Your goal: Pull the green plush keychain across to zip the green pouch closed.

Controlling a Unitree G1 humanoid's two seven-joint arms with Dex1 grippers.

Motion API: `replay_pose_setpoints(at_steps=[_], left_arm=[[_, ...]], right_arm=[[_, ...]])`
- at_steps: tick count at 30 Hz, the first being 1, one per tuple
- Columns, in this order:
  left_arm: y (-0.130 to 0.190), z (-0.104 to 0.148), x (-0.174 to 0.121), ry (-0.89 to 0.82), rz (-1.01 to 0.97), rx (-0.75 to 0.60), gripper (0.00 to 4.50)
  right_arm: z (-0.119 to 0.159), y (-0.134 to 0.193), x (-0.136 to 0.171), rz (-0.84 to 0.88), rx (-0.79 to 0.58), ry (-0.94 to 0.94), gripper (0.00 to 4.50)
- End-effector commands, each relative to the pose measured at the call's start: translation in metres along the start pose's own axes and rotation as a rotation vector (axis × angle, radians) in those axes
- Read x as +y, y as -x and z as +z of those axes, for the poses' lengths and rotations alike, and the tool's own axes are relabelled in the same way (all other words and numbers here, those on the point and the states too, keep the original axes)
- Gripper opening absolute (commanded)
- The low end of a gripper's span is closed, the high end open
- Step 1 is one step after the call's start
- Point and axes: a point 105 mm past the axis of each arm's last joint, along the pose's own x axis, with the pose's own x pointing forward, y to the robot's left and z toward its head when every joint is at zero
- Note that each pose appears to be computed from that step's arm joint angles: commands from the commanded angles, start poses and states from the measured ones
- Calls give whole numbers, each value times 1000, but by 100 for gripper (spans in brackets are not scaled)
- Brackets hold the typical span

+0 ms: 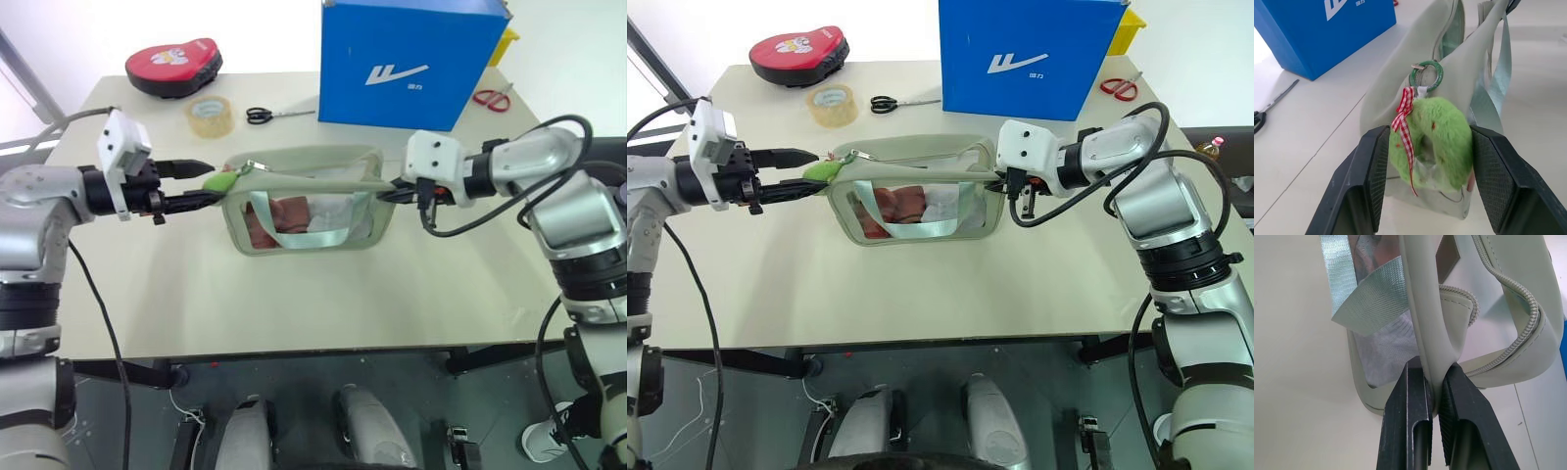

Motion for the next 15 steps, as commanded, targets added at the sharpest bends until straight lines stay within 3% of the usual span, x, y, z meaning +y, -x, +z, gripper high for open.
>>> replay_pose_setpoints(at_steps=[1,3,4,10,15], left_arm=[[9,9,3,-27,19,-3,120],[8,12,3,-22,17,-14,19],[8,13,3,-20,19,-19,8],[1,30,1,-64,-9,-61,8],[-21,59,-7,-88,-74,-156,8]], right_arm=[[8,5,-8,-36,-13,19,0],[7,5,-8,-36,-13,16,0],[7,4,-7,-36,-13,16,0],[6,3,-7,-38,-12,5,0],[6,0,-4,-31,-16,2,0]])
